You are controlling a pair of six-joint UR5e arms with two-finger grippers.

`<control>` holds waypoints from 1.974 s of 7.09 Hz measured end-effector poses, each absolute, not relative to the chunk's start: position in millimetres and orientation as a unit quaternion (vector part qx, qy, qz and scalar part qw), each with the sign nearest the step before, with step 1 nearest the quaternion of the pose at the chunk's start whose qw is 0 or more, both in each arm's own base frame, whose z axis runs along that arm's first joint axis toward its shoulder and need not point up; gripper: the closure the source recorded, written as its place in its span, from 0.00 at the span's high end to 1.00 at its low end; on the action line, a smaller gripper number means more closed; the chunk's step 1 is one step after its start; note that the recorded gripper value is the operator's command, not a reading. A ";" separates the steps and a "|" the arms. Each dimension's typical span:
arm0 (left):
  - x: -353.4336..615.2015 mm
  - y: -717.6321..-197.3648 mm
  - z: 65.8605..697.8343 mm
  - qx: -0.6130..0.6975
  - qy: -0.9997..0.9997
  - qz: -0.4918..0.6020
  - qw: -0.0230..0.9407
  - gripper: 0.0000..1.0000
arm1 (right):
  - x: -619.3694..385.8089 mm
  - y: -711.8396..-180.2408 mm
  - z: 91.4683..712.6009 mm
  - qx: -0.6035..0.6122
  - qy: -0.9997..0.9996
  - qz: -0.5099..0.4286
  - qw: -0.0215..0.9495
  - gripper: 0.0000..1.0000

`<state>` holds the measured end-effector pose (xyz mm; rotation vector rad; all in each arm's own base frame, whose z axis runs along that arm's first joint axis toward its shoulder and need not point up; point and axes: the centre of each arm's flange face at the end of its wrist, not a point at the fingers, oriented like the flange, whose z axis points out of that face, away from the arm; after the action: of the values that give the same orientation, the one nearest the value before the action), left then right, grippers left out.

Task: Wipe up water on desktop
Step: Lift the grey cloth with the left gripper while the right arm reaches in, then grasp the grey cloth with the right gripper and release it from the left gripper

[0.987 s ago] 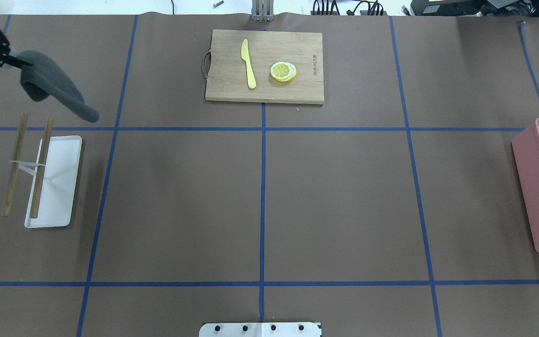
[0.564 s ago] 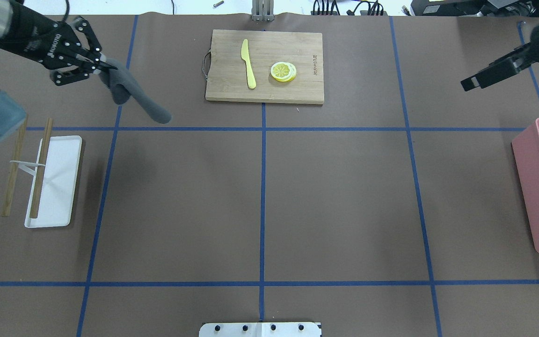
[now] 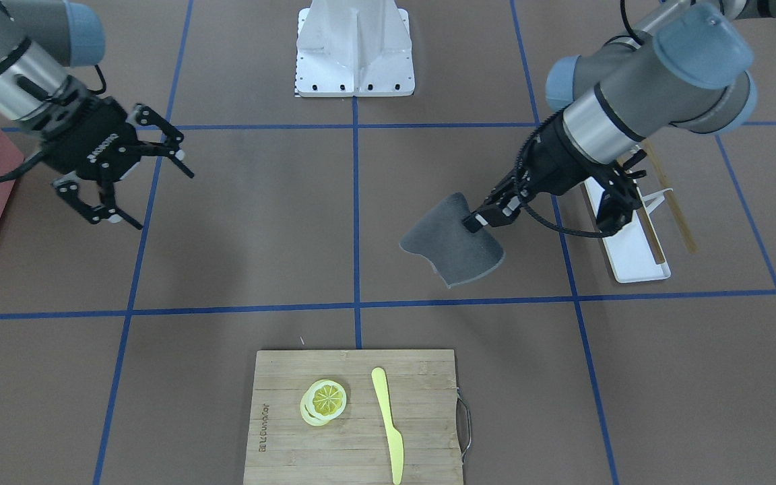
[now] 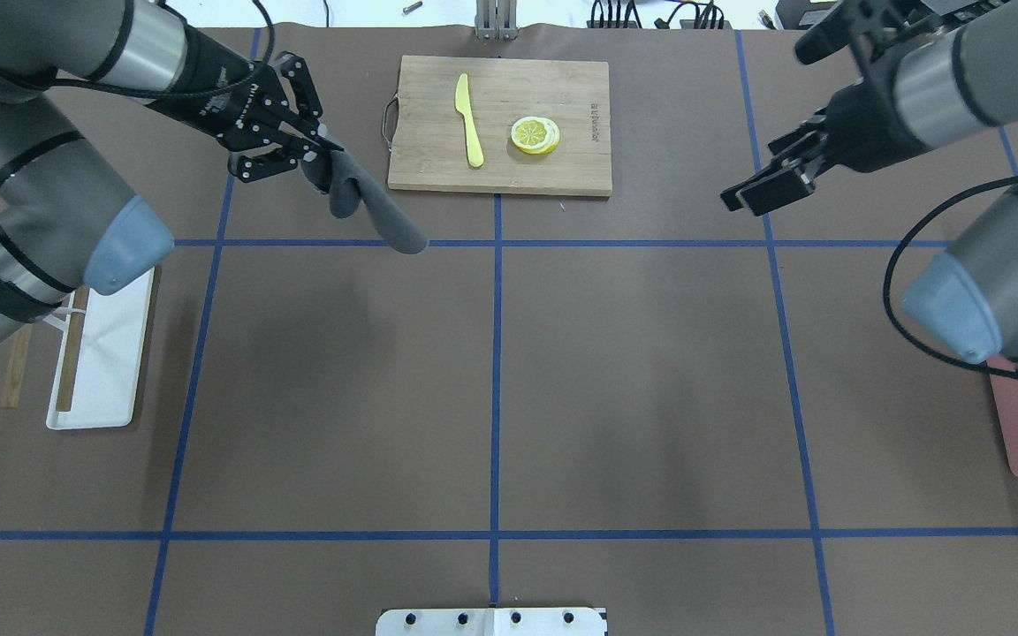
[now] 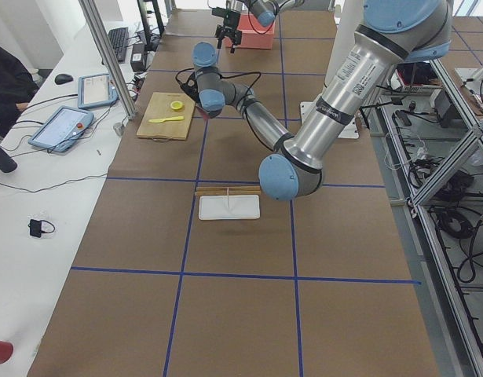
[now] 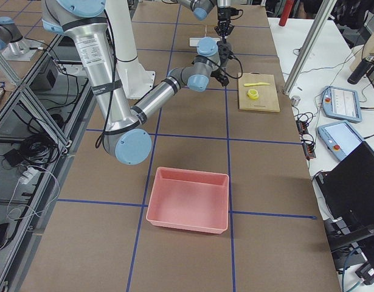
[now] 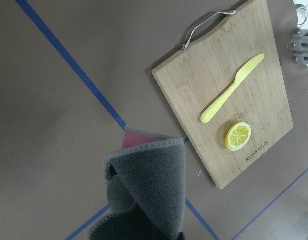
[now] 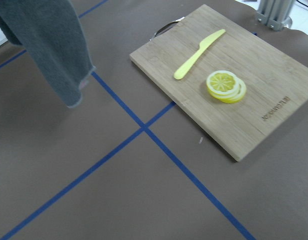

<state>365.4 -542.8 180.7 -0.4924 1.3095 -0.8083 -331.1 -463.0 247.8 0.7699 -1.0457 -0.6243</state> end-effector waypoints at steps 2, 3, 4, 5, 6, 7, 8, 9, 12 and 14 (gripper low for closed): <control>400.0 -523.4 160.3 -0.232 0.585 -0.353 0.693 0.00 | -377.5 -428.4 233.8 0.372 -0.489 -0.291 0.733 1.00; 413.2 -516.8 144.4 -0.241 0.582 -0.351 0.693 0.00 | -386.5 -419.7 226.4 0.373 -0.496 -0.291 0.728 1.00; 425.1 -512.1 124.4 -0.251 0.577 -0.351 0.693 0.00 | -391.1 -413.8 219.9 0.375 -0.502 -0.292 0.723 1.00; 436.3 -506.0 107.4 -0.259 0.573 -0.349 0.695 0.00 | -394.2 -409.9 214.8 0.377 -0.504 -0.292 0.720 1.00; 446.4 -500.6 92.0 -0.269 0.572 -0.348 0.693 0.00 | -397.8 -407.2 211.7 0.379 -0.505 -0.293 0.718 0.99; 454.8 -499.2 77.3 -0.279 0.570 -0.351 0.689 0.00 | -400.6 -405.3 210.1 0.380 -0.505 -0.294 0.717 0.99; 461.1 -498.7 68.2 -0.286 0.568 -0.354 0.686 0.00 | -402.7 -403.9 209.8 0.380 -0.505 -0.294 0.717 0.95; 466.3 -495.9 63.9 -0.291 0.567 -0.354 0.685 0.00 | -404.8 -402.5 209.6 0.381 -0.504 -0.293 0.717 0.82; 477.9 -486.9 62.6 -0.297 0.563 -0.351 0.687 0.00 | -406.9 -400.7 209.3 0.376 -0.508 -0.282 0.722 0.21; 482.4 -485.3 64.4 -0.292 0.563 -0.354 0.687 0.00 | -406.8 -400.1 209.4 0.365 -0.516 -0.268 0.727 0.00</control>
<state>482.4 -485.3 64.4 -0.6537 1.2605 -0.7936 -406.8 -400.1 209.4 0.8056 -1.1381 -0.5911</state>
